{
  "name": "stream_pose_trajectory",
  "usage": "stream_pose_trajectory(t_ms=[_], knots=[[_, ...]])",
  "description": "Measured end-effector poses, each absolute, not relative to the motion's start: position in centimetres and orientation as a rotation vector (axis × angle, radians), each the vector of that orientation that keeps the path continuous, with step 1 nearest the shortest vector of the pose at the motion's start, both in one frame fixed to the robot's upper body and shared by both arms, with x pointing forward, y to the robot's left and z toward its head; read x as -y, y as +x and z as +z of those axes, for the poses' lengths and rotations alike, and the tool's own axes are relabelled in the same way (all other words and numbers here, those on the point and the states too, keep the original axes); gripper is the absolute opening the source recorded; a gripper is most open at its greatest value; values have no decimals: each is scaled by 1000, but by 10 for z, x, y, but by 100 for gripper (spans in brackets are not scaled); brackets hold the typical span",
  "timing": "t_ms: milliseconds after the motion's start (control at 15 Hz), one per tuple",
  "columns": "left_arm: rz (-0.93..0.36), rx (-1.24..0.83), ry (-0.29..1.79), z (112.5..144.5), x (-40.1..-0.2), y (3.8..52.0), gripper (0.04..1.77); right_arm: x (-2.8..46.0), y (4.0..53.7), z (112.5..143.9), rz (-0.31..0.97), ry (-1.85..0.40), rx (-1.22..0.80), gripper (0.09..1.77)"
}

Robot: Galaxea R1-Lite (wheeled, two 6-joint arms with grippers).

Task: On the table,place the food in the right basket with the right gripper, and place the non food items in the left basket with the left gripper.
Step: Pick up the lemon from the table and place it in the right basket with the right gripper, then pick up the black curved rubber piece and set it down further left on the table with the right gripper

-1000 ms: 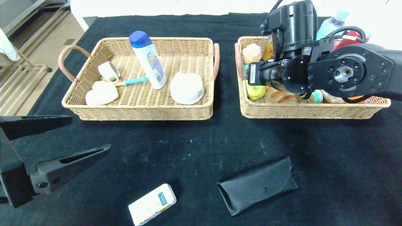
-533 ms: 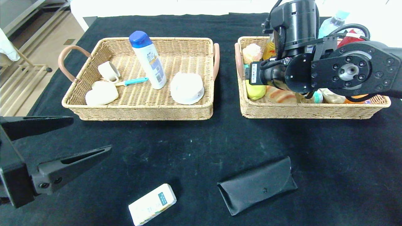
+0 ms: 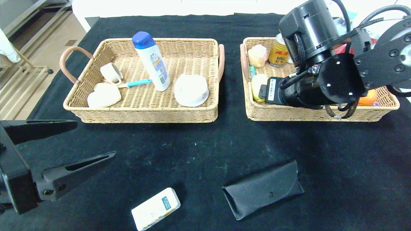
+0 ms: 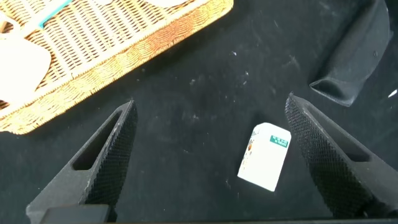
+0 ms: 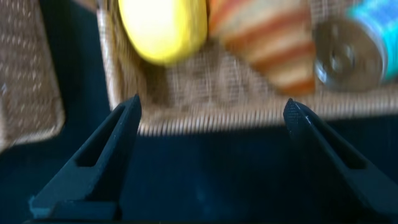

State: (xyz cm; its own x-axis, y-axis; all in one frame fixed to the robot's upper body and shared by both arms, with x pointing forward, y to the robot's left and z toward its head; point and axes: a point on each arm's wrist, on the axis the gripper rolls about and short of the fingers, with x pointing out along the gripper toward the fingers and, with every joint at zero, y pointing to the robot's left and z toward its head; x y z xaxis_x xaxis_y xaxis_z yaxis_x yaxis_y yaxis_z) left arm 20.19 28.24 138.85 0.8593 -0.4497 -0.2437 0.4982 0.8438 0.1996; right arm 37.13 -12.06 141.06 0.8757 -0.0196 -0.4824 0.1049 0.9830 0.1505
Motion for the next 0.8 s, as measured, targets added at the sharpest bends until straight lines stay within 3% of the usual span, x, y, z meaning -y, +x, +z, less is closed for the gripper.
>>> stream_pose_trajectory(t_ms=[800], knots=[[-505,-198,266,1386,-281,202,172,122,309,1403,-83,649,-984,170]])
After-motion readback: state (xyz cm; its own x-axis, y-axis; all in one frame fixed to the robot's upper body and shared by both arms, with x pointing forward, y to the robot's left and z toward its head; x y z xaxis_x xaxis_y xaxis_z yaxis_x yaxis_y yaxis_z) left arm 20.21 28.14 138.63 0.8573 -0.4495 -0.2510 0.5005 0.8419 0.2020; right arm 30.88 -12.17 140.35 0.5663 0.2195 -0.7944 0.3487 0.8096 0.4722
